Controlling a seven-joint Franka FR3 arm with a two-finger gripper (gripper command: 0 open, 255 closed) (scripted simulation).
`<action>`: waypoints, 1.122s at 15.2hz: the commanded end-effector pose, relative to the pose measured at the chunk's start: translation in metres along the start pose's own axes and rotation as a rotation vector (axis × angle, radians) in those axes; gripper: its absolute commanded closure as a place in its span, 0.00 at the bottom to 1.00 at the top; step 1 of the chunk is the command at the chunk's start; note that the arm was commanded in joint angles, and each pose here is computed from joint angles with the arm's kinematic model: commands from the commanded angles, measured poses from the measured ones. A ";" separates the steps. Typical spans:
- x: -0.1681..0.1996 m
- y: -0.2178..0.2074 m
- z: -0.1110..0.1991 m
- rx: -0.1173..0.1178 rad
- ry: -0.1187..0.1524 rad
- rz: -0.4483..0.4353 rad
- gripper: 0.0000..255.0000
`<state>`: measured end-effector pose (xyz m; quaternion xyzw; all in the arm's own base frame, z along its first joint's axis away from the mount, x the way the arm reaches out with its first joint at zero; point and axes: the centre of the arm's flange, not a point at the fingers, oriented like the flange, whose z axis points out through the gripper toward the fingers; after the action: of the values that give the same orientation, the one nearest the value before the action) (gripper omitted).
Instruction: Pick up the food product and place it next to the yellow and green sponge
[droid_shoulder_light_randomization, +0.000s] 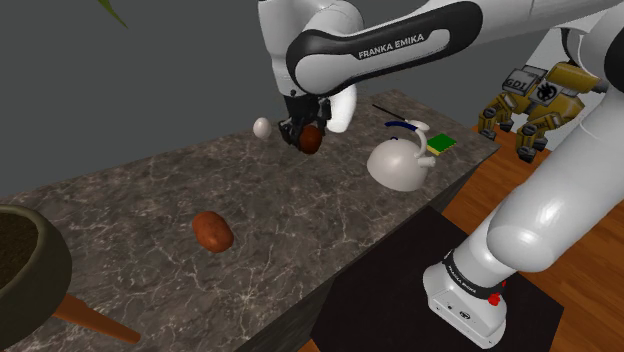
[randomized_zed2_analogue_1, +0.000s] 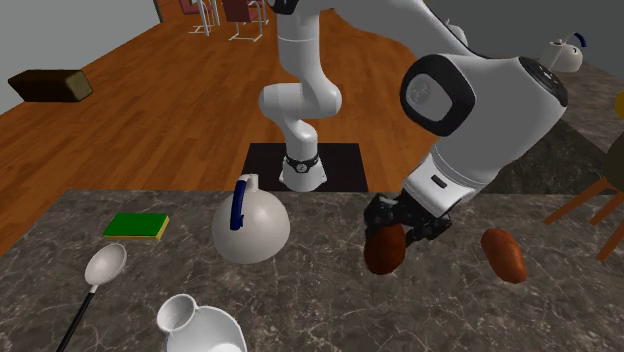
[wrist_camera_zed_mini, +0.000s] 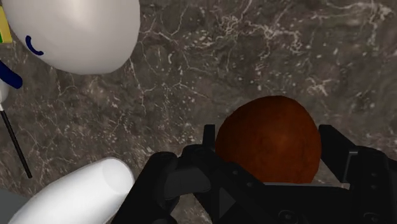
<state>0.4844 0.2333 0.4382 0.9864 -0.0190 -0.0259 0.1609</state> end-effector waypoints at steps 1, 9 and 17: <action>0.000 0.005 -0.010 0.000 0.000 0.000 1.00; 0.004 0.049 -0.019 0.000 0.000 0.000 1.00; 0.019 0.149 0.013 0.000 0.000 0.000 1.00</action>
<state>0.4980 0.0991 0.4737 0.9864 -0.0199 -0.0262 0.1609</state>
